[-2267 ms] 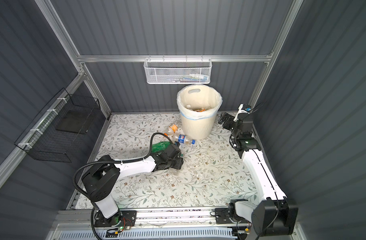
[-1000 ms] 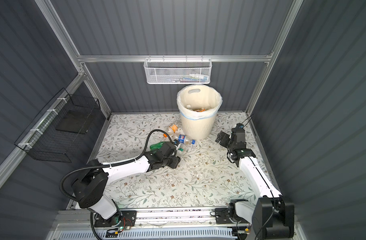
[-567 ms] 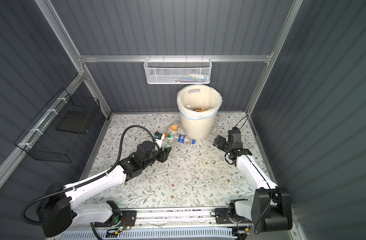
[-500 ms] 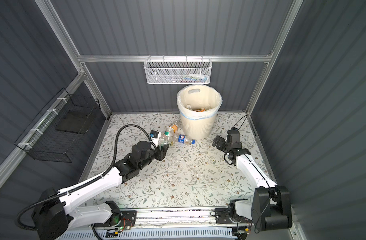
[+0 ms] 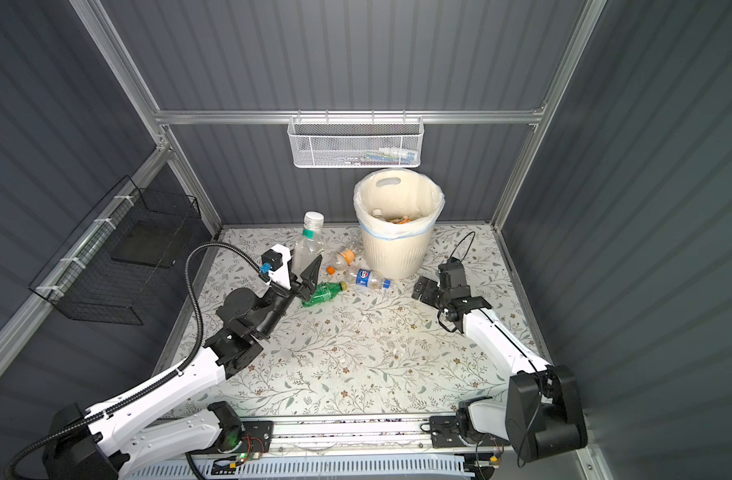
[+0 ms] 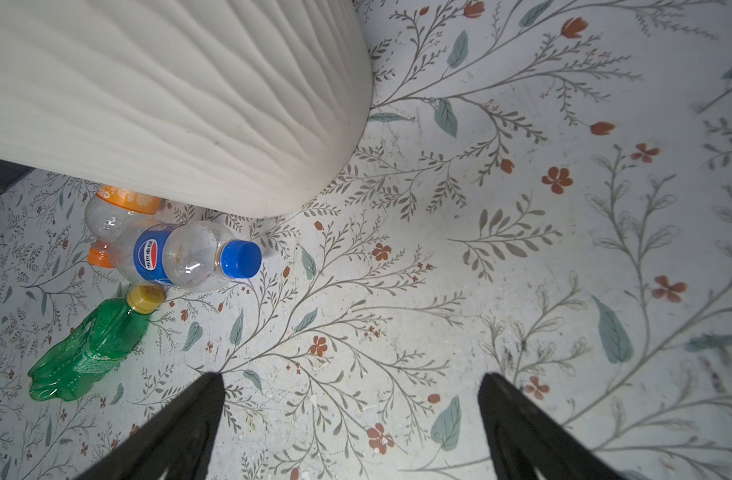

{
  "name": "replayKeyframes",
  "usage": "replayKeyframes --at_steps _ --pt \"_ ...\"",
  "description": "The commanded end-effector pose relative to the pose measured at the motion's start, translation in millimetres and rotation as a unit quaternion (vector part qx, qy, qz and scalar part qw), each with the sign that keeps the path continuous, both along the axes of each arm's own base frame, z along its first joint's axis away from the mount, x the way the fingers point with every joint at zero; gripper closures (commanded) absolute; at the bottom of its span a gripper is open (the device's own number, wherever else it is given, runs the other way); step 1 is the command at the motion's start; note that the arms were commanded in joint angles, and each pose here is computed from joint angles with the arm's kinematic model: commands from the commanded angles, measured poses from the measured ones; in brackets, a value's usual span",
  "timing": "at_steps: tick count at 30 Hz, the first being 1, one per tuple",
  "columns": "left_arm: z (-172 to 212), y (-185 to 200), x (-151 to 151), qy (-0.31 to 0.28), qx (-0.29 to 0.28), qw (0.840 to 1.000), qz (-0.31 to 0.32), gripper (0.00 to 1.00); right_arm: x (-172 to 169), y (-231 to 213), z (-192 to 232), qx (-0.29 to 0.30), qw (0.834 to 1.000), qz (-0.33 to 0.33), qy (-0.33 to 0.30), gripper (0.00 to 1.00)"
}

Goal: Throw the plastic bottles in the bin
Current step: 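Lift the green-label clear bottle with the left gripper and release it into the bin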

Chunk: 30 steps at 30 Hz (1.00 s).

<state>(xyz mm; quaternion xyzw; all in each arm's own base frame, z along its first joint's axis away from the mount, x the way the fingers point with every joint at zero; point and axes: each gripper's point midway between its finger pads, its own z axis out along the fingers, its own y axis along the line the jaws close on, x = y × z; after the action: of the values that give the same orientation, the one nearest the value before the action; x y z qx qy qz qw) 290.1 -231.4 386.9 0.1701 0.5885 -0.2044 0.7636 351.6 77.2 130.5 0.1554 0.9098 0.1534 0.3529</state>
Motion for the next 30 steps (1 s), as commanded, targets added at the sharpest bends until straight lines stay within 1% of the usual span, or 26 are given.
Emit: replayKeyframes --at_steps 1,3,4,6,7,8,9,10,11,12,13,16,19,23,25,27,30 --pt "74.3 2.1 -13.3 -0.124 -0.029 0.992 -0.004 0.40 -5.6 2.3 2.0 0.007 1.000 -0.009 -0.006 0.03" --pt "104.7 -9.6 -9.2 -0.159 -0.040 0.986 -0.020 0.40 -6.1 4.4 1.8 0.011 1.000 -0.009 -0.009 0.03" --pt "120.4 -21.4 -0.9 -0.167 -0.041 0.985 -0.031 0.40 -5.9 5.7 2.4 0.012 1.000 -0.009 -0.010 0.03" --pt "142.9 -52.1 25.2 -0.156 -0.031 0.986 -0.055 0.39 -4.0 9.1 5.3 0.015 1.000 -0.005 -0.015 0.03" --pt "144.6 -75.0 47.8 -0.128 -0.018 0.989 -0.076 0.37 -2.5 11.2 6.8 0.018 1.000 -0.004 -0.019 0.03" --pt "148.5 -96.8 71.8 -0.096 0.000 0.991 -0.094 0.32 -0.9 14.0 7.7 0.022 1.000 -0.002 -0.021 0.03" --pt "143.2 -117.7 98.9 -0.057 0.018 0.993 -0.102 0.26 0.4 16.7 8.8 0.025 0.999 0.001 -0.022 0.03" --pt "129.4 -138.6 124.8 -0.006 0.042 0.993 -0.111 0.14 1.6 20.3 11.5 0.028 0.999 0.005 -0.025 0.03" --pt "114.7 -154.7 141.5 0.035 0.061 0.990 -0.124 0.01 1.2 24.2 12.6 0.029 0.999 0.010 -0.025 0.03" --pt "105.0 -162.7 150.0 0.052 0.066 0.988 -0.129 0.00 0.2 27.1 13.0 0.029 0.999 0.015 -0.025 0.02" --pt "96.4 -167.4 154.5 0.055 0.064 0.988 -0.132 0.00 -1.8 28.7 12.9 0.028 0.999 0.017 -0.026 0.02" --pt "99.1 -156.8 147.9 0.024 0.034 0.991 -0.124 0.00 -9.2 27.7 3.6 0.025 0.999 0.017 -0.019 0.01" --pt "100.8 -142.3 141.6 0.020 0.042 0.993 -0.104 0.00 -13.1 25.9 -8.9 0.021 1.000 0.016 -0.009 0.01" --pt "102.4 -112.1 128.4 0.004 0.046 0.996 -0.076 0.00 -8.0 33.0 -19.4 0.030 0.999 0.025 0.004 0.01" --pt "94.7 -94.5 131.1 0.020 0.054 0.997 -0.058 0.00 -4.1 37.3 -21.8 0.037 0.999 0.028 0.007 0.01" --pt "78.4 -77.7 136.2 0.042 0.067 0.996 -0.043 0.00 0.6 40.1 -23.5 0.039 0.999 0.032 0.009 0.01" --pt "37.3 -50.6 149.3 0.090 0.098 0.991 -0.024 0.00 6.4 42.7 -24.3 0.035 0.999 0.037 0.010 0.01"
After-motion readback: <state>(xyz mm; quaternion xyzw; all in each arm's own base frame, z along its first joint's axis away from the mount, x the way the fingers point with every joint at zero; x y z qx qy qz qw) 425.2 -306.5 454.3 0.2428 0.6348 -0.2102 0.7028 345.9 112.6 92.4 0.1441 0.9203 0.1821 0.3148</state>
